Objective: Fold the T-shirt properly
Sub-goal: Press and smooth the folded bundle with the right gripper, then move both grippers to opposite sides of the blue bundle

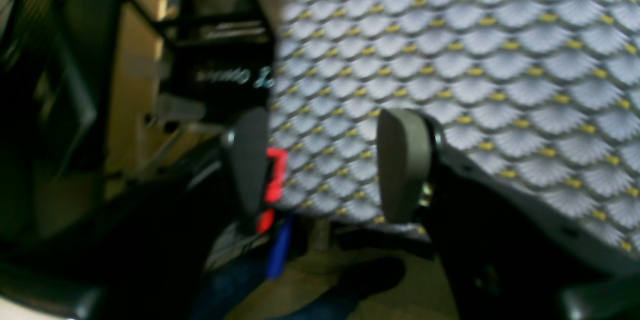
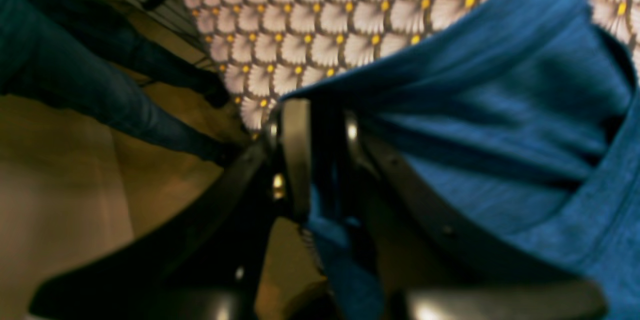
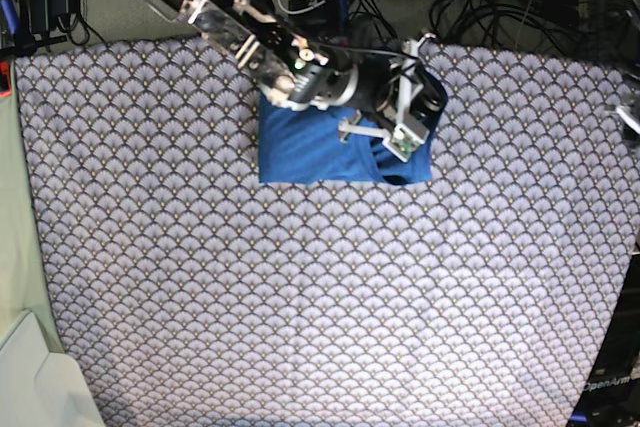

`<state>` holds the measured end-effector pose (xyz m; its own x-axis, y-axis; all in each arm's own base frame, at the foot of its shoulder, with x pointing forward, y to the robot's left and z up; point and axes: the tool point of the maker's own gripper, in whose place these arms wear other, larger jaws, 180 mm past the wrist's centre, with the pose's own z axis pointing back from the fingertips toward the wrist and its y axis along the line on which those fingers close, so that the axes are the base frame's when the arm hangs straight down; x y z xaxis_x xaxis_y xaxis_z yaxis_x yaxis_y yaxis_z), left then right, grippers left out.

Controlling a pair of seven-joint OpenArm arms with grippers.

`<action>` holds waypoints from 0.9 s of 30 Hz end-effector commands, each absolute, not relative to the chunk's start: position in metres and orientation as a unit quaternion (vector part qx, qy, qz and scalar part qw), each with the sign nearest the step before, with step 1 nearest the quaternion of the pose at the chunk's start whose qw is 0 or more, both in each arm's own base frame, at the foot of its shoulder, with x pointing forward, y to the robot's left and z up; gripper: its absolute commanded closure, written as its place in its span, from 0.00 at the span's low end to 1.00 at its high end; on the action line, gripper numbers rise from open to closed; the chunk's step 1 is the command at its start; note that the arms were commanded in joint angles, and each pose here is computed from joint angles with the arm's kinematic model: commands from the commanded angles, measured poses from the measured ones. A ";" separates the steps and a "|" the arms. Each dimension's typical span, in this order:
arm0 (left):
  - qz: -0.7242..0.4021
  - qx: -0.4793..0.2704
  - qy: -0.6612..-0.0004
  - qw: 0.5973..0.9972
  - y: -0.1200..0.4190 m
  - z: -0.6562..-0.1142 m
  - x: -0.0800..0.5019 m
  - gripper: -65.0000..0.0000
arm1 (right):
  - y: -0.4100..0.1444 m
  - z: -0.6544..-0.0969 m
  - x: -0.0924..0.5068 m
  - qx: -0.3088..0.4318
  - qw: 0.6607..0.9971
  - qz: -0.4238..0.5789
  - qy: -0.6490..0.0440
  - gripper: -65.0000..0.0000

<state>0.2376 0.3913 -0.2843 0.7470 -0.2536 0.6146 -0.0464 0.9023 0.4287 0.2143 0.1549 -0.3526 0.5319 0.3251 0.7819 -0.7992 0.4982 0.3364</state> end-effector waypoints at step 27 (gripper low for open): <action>-0.203 -0.024 -0.399 0.894 0.153 -0.334 0.299 0.35 | -0.030 -0.326 0.261 0.210 0.848 0.260 -0.411 0.83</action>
<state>0.2935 0.1544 -0.3442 0.6283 -0.3451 0.6972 0.3814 0.9178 0.1105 0.2526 -0.0322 -0.3413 0.5744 0.2892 0.7658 -0.6020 0.7832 0.1558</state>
